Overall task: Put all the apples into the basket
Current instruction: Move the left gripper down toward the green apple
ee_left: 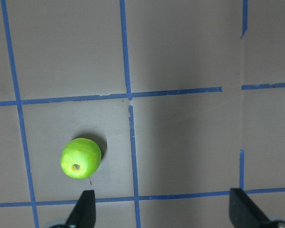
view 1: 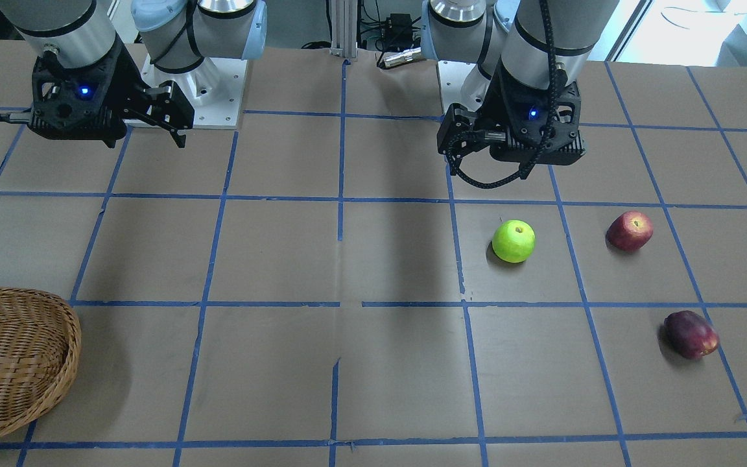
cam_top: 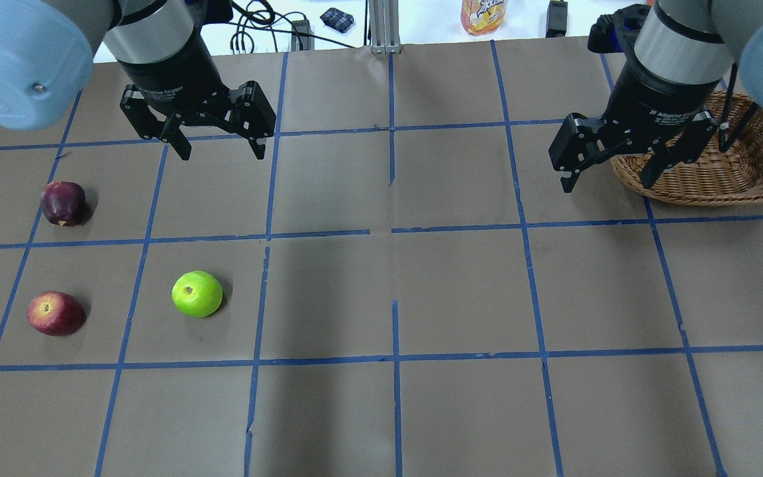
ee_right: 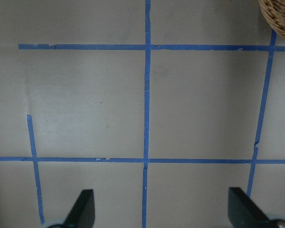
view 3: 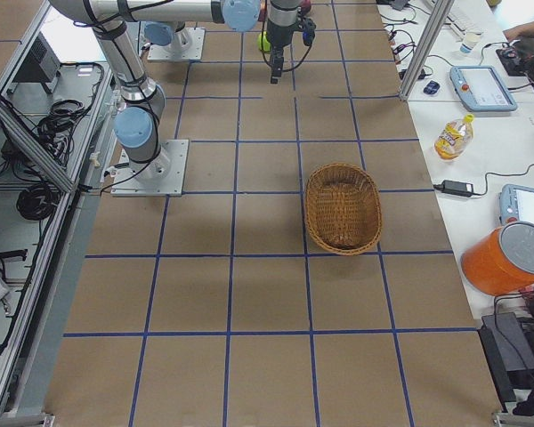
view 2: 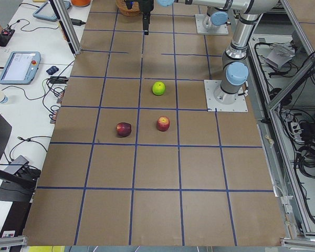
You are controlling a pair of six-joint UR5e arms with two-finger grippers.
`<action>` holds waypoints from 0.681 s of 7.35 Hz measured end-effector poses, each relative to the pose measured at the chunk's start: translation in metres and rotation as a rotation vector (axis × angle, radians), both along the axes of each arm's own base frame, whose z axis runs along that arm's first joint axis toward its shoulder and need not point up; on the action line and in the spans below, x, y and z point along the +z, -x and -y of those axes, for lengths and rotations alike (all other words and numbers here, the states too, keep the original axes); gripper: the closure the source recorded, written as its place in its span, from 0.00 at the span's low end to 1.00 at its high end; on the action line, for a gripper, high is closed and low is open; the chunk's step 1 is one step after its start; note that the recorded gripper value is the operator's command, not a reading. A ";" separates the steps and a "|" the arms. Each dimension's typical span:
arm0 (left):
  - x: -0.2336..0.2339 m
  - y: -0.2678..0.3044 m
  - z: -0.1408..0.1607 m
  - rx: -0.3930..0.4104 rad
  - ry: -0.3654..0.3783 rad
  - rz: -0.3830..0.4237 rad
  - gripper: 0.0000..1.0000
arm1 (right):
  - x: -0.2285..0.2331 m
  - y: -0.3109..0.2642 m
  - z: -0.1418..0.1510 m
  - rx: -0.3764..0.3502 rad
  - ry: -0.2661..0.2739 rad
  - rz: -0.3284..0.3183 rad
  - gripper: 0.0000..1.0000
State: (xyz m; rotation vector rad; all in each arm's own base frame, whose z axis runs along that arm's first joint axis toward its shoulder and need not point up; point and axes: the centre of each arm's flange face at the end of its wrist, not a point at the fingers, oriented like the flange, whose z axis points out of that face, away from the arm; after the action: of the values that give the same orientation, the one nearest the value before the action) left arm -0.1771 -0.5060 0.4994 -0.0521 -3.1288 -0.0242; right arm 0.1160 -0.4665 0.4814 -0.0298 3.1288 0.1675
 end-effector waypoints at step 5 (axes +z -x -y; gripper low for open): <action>-0.023 -0.022 0.001 0.001 -0.045 0.012 0.00 | 0.003 0.001 0.003 -0.001 0.031 -0.010 0.00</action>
State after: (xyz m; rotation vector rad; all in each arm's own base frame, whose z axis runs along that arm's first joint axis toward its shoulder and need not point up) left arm -0.1549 -0.5074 0.4759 -0.0496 -3.1391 -0.0947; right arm 0.1150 -0.4699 0.4843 -0.0282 3.1408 0.1196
